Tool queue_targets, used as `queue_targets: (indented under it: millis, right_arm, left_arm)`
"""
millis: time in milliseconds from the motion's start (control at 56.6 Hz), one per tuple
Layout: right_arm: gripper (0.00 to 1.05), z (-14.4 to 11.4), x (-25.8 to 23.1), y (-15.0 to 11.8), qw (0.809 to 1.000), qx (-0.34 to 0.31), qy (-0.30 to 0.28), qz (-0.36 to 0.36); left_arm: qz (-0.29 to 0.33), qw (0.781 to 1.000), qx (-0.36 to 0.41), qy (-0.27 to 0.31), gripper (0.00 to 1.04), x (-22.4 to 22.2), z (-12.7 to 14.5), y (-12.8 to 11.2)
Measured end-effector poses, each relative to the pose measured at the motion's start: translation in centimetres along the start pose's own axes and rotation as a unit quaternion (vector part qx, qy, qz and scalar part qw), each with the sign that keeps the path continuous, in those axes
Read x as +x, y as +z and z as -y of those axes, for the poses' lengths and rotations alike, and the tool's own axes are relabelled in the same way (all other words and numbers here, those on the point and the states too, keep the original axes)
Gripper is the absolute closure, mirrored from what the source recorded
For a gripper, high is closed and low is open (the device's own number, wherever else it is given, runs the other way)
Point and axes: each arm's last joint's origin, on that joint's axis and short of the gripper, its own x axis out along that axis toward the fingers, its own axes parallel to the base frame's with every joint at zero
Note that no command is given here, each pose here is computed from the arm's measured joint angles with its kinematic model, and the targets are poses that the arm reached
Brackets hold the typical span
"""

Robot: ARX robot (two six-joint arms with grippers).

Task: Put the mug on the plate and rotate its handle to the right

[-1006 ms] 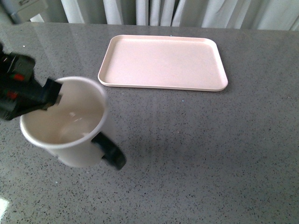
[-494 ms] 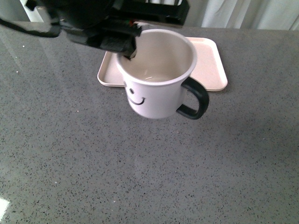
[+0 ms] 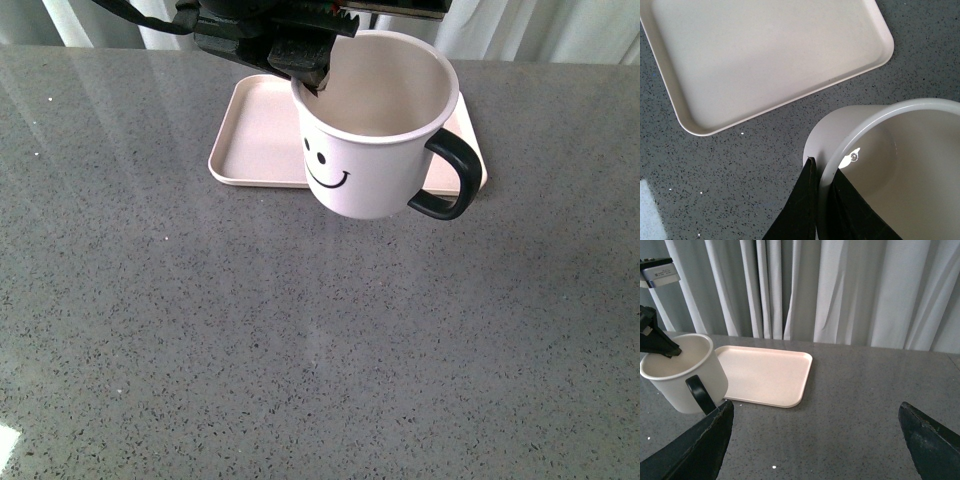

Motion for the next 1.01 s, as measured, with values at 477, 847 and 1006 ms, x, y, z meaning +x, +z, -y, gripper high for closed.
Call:
queue_targets:
  millis: [477,847,1006]
  right_arm:
    - [0.09,0.0,0.0,0.0,1.000,0.000,0.000,0.000]
    - [0.09,0.0,0.0,0.0,1.000,0.000,0.000,0.000]
    - [0.09,0.0,0.0,0.0,1.000,0.000,0.000,0.000]
  left_arm:
    - [-0.003,1.000,-0.005,0.001,1.03,0.0,0.0,0.0]
    - [-0.036,0.996,-0.078,0.013,1.03,4.6,-1.8,6.7]
    - [-0.048,0.997,-0.061,0.013,1.03,6.7,-2.7,7.8]
